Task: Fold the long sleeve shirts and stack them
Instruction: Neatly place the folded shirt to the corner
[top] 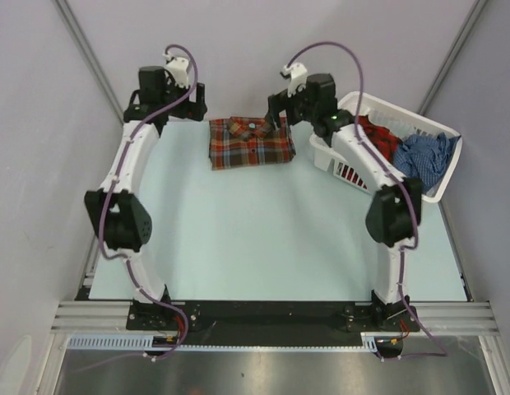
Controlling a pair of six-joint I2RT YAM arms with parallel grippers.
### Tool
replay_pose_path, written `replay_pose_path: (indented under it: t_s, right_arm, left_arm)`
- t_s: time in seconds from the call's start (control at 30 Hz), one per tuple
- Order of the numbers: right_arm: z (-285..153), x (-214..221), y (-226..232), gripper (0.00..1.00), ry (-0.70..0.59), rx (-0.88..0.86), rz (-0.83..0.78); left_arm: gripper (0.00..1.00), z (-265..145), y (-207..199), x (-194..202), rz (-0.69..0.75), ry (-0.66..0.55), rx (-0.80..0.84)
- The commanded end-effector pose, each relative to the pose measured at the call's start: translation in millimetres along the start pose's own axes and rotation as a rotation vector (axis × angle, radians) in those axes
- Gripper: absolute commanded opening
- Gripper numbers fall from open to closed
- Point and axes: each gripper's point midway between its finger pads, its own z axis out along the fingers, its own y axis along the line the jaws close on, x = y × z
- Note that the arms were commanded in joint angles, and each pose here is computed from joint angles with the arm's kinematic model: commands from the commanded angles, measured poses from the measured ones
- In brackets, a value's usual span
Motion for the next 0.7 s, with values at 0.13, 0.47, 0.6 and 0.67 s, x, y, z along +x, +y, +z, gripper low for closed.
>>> replay_pose_path:
  t_s: [0.13,0.47,0.6,0.67]
  right_arm:
    - [-155,-1,56,1.00,0.023,-0.124,-0.088]
    - [-269,176,78,1.00,0.256,-0.126,0.031]
    - [-290,197,75,1.00,0.270,-0.071,0.009]
    - [-291,198,71,1.00,0.275,-0.050,0.000]
  left_arm:
    - [0.99,-153,-78,26,0.106,0.035,0.206]
    - [0.99,-193,-119,164,0.110,0.224,0.242]
    - [0.99,-197,-116,194,0.150,0.276,0.230]
    - [0.99,-197,-115,200,0.153,0.297,0.221]
